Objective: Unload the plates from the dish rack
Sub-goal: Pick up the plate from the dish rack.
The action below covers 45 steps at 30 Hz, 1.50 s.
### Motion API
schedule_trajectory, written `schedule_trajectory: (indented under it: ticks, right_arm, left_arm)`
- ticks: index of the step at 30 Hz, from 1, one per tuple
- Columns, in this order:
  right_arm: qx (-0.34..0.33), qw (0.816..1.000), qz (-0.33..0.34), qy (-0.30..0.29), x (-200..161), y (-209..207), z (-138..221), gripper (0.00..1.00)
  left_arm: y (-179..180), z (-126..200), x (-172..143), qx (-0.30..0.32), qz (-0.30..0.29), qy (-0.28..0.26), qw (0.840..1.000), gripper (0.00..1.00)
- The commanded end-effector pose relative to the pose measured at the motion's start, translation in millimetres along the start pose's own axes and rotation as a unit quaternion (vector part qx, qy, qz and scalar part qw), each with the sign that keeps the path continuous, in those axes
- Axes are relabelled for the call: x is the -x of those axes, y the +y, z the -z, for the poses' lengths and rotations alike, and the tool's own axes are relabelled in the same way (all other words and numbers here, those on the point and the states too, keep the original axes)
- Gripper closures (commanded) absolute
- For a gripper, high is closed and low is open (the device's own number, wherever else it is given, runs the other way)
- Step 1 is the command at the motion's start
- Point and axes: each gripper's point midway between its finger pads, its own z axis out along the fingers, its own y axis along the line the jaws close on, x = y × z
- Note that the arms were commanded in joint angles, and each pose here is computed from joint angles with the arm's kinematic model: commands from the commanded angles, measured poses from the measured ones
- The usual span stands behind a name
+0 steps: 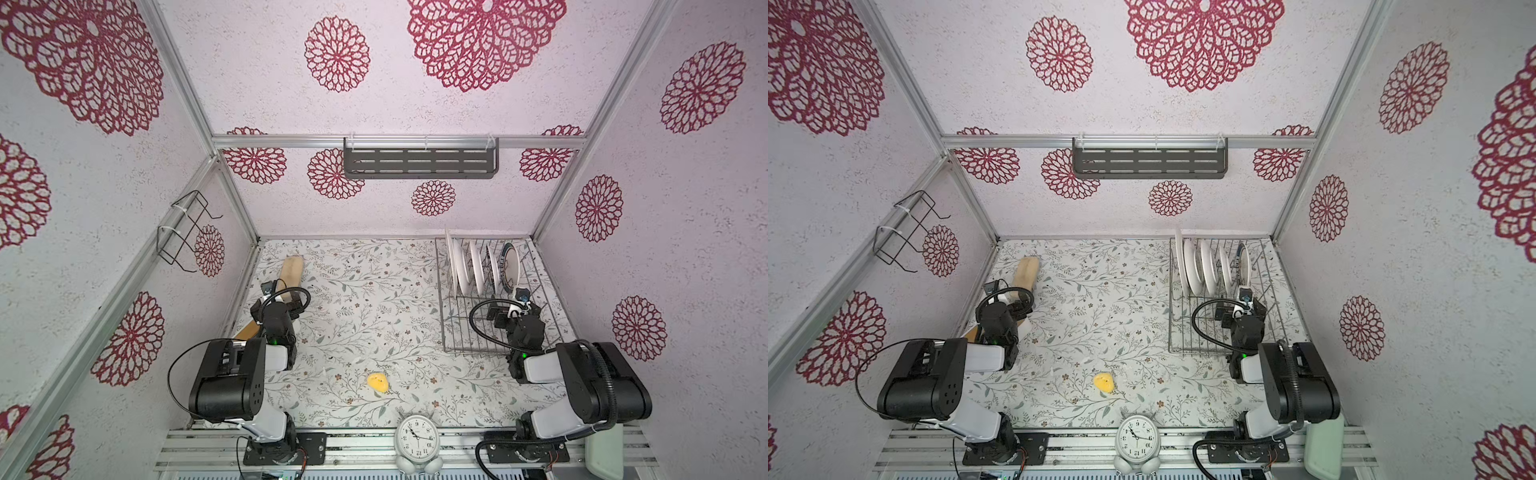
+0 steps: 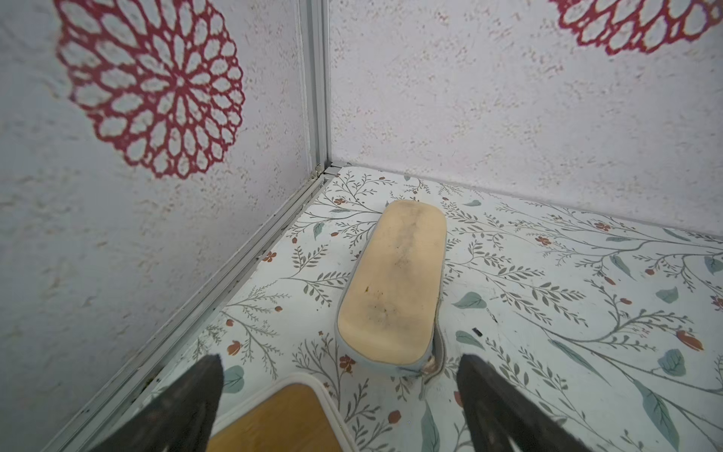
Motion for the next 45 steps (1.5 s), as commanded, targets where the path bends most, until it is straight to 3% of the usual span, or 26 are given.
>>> schedule_trajectory:
  ticks: [1, 36, 45]
  right_arm:
    - [-0.012, 1.0, -0.009, 0.019, -10, -7, -2, 0.01]
    - [-0.012, 1.0, -0.009, 0.019, -10, -7, -2, 0.01]
    - [-0.021, 1.0, -0.012, -0.001, 8, -11, 8, 0.01]
  left_arm:
    - [3, 0, 9, 0.002, 0.003, -0.01, 1.0, 0.03]
    - [3, 1, 10, 0.001, 0.003, -0.014, 1.0, 0.03]
    - [-14, 19, 34, 0.013, -0.044, -0.035, 0.998, 0.03]
